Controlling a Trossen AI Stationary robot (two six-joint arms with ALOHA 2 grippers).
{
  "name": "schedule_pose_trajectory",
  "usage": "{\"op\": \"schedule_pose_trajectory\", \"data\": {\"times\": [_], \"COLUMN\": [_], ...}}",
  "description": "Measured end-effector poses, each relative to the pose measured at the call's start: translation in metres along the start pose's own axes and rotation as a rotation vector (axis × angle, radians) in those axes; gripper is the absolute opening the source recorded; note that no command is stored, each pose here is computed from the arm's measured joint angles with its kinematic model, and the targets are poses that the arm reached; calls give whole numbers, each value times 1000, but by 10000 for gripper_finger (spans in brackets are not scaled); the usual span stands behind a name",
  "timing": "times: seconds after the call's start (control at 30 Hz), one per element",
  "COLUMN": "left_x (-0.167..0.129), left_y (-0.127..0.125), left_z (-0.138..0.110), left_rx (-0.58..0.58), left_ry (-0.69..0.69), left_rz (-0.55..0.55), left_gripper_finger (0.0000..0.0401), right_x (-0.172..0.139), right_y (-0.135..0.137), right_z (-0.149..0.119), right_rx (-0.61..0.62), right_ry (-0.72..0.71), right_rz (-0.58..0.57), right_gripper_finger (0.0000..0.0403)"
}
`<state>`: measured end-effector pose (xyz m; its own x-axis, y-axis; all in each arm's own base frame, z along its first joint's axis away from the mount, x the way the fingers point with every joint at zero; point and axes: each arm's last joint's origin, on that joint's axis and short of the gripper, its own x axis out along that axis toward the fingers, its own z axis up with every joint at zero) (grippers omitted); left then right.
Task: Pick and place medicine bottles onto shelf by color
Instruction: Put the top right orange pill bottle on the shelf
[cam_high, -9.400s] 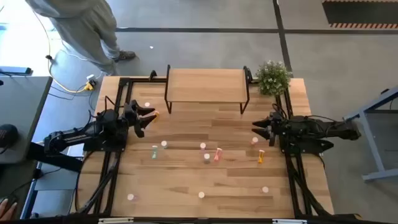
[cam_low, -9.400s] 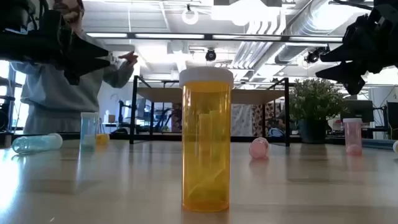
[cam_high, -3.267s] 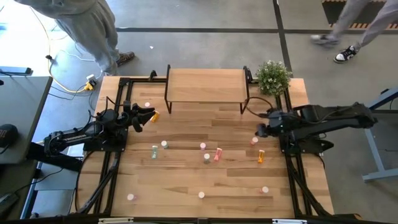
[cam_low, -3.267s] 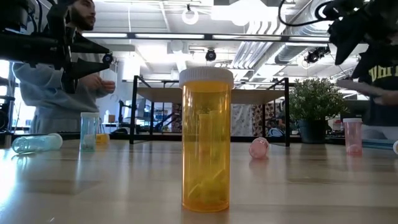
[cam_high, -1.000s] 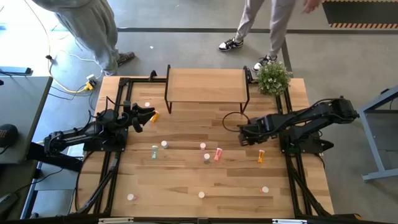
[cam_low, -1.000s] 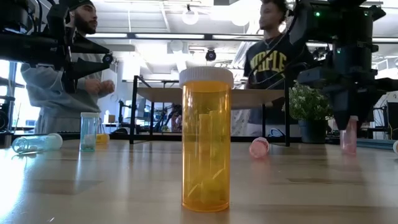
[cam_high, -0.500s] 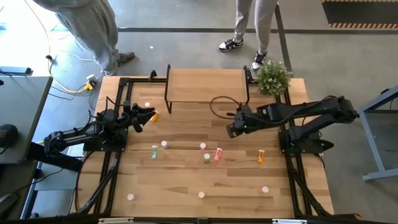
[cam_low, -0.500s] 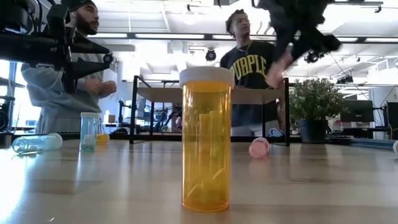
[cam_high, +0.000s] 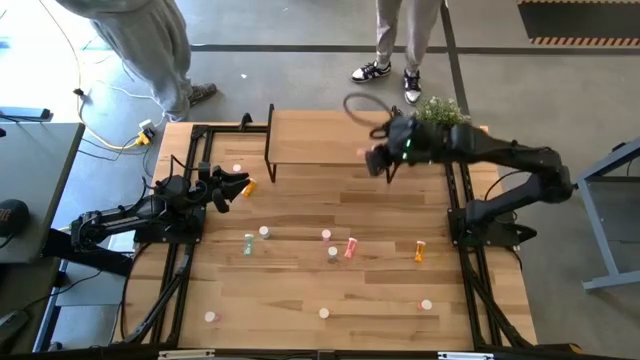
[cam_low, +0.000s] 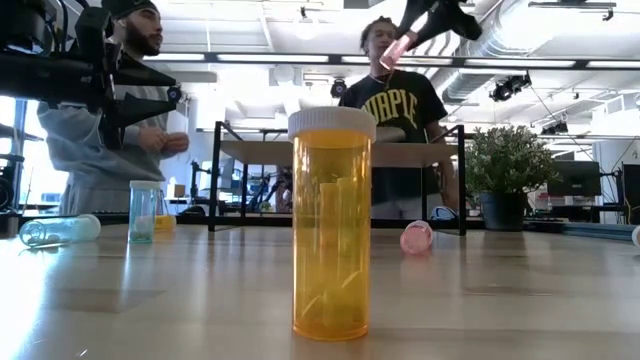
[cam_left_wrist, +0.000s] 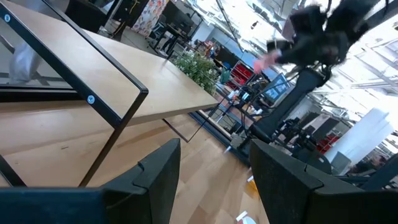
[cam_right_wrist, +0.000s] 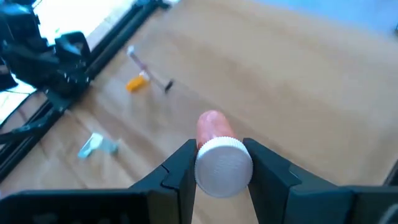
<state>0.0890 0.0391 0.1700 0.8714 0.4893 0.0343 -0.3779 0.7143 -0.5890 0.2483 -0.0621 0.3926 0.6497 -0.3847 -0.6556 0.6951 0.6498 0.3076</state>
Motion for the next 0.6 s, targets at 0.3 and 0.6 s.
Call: {"op": "schedule_pose_trajectory", "data": {"times": [0.3,0.6], "left_x": [0,0], "left_y": [0,0], "left_z": [0,0], "left_rx": [-18,-30], "left_ry": [0,-1], "left_rz": [0,0], "left_gripper_finger": [182,182], "right_x": [-11,13], "right_y": [-46,-77], "right_z": [70,115], "right_rx": [-195,-304], "right_ry": [-26,209], "right_rz": [-106,-238], "right_gripper_finger": [108,108]}}
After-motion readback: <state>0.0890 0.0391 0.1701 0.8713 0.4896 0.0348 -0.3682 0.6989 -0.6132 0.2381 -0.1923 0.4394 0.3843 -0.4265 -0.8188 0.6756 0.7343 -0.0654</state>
